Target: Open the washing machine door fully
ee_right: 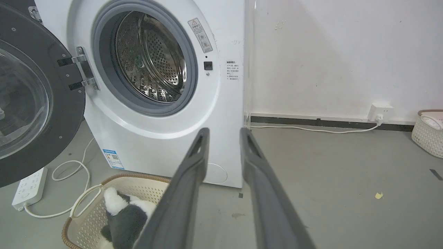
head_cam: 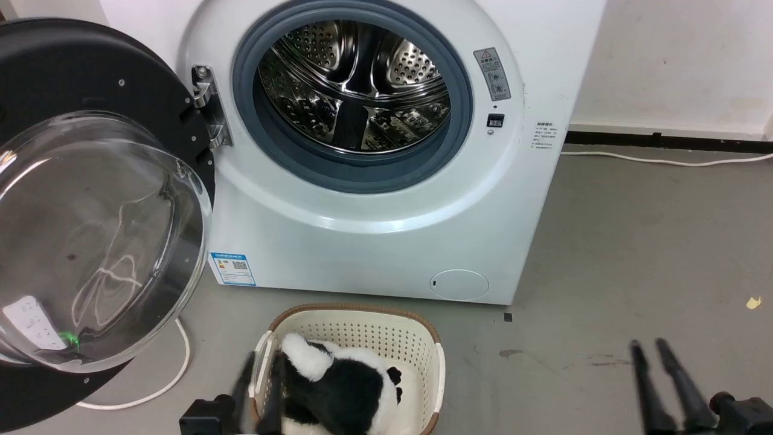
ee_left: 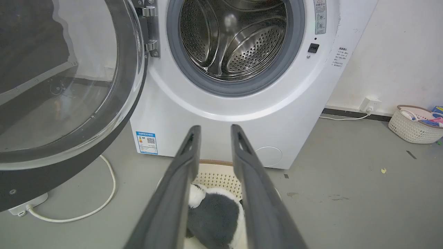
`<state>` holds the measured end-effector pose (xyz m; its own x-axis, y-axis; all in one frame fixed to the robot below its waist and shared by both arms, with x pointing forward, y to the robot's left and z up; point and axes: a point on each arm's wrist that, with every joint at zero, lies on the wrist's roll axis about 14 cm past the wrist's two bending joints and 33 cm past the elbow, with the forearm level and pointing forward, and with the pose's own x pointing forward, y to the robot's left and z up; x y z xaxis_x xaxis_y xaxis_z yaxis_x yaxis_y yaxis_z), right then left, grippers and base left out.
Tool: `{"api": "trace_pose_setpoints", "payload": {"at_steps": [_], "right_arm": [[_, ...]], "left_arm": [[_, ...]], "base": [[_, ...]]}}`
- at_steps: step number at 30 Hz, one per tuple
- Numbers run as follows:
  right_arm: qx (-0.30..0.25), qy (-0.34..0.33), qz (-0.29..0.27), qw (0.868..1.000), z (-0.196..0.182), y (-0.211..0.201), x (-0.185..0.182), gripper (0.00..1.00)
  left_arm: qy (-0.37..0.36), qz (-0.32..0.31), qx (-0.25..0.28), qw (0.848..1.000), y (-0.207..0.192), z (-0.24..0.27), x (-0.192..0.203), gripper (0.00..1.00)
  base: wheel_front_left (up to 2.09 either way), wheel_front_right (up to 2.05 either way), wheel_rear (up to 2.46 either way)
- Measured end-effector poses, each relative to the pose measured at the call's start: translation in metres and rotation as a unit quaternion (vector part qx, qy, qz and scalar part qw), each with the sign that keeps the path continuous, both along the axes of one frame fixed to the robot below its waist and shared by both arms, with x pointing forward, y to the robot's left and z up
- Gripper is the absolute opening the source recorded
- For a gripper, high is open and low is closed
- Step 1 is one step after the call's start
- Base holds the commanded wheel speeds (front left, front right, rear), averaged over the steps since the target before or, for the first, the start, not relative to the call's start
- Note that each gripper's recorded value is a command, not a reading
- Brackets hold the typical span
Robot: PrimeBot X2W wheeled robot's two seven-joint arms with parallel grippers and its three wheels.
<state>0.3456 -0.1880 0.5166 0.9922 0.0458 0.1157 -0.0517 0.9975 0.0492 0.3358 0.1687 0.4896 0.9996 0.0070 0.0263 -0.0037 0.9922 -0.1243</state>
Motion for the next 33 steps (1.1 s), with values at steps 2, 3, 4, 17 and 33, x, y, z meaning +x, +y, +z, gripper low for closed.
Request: {"api": "trace_pose_setpoints", "payload": {"at_steps": [2,3,4,17,33], "right_arm": [[0.0,0.0,0.0,1.0,0.0,-0.0001,0.0,0.0],[0.0,0.0,0.0,1.0,-0.0001,0.0,0.0,0.0],[0.0,0.001,0.0,1.0,-0.0003,-0.0001,0.0,0.0],[-0.004,0.013,0.003,1.0,-0.0034,0.0021,0.0006,0.0],[-0.009,0.025,0.009,1.0,-0.0047,0.0058,0.0028,0.0]], "left_arm": [[0.0,0.0,0.0,1.0,-0.0003,0.0,0.0,0.0],[0.0,-0.001,0.0,1.0,-0.0005,-0.0001,0.0001,0.0],[0.0,-0.001,0.0,1.0,-0.0005,0.0,0.0002,0.0],[0.006,-0.003,0.006,1.0,-0.0007,0.0006,0.0027,0.0],[0.009,-0.003,0.017,1.0,0.0015,0.0043,0.0067,0.0]], "base": [[0.0,0.0,0.0],[0.0,0.0,0.0],[0.0,0.0,0.0],[0.0,0.0,0.0],[0.0,0.0,0.0]]}}
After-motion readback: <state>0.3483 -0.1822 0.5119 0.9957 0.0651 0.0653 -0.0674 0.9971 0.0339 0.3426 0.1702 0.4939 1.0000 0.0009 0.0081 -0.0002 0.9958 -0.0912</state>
